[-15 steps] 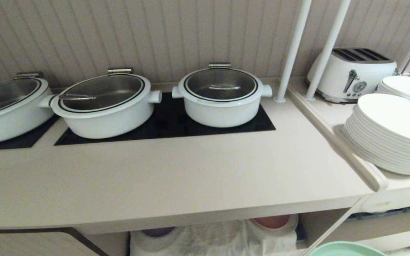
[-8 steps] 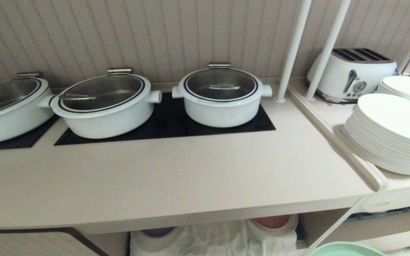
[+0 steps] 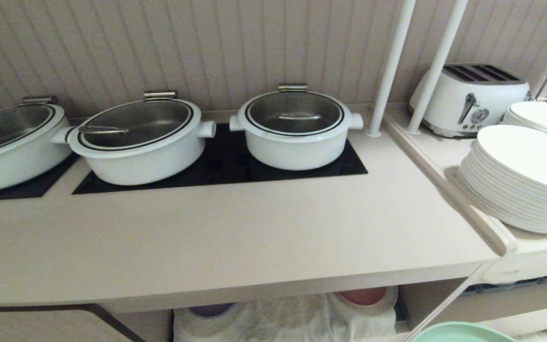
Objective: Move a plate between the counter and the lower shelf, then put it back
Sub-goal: Put the plate in the cupboard
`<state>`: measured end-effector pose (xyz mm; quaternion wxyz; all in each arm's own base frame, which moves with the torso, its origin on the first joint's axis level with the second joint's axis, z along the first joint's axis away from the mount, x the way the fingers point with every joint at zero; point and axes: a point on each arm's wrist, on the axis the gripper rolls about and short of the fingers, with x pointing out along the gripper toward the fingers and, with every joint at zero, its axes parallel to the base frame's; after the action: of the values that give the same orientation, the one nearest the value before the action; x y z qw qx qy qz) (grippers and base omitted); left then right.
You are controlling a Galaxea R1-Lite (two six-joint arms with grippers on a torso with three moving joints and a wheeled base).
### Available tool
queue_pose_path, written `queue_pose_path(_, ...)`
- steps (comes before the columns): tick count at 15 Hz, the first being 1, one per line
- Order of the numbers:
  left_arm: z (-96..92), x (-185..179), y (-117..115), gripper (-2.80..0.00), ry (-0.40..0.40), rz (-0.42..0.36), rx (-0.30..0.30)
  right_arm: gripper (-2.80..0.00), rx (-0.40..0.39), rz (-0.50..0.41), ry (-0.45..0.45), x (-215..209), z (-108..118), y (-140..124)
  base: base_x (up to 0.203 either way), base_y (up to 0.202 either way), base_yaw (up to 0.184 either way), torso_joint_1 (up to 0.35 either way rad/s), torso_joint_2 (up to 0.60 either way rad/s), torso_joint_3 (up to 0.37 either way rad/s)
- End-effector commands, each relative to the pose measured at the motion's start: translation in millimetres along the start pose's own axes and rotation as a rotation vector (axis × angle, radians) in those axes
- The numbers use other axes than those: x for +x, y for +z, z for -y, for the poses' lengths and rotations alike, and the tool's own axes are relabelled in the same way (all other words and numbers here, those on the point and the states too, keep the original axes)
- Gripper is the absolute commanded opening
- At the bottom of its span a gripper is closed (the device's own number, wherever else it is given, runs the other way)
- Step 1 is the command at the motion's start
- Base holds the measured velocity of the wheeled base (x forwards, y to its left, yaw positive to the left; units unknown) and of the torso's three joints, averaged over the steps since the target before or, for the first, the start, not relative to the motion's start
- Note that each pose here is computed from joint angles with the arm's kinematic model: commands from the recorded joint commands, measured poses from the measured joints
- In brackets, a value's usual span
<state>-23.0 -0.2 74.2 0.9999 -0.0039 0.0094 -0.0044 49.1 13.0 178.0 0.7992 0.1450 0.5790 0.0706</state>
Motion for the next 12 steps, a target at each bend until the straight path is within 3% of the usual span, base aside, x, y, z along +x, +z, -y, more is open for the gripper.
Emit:
queue_pose_path(1, 0.0, 0.0, 0.0, -2.80, 0.000, 0.000, -0.002, -2.80, 0.004, -0.011, 0.000, 1.2, 0.3, -0.2, 0.000, 0.000, 0.000, 0.000, 0.00, 0.000)
queue_pose_path(12, 0.0, 0.0, 0.0, -2.80, 0.000, 0.000, 0.000, -2.80, 0.010, -0.016, 0.001, 1.9, 0.3, -0.1, 0.000, 0.000, 0.000, 0.000, 0.00, 0.000)
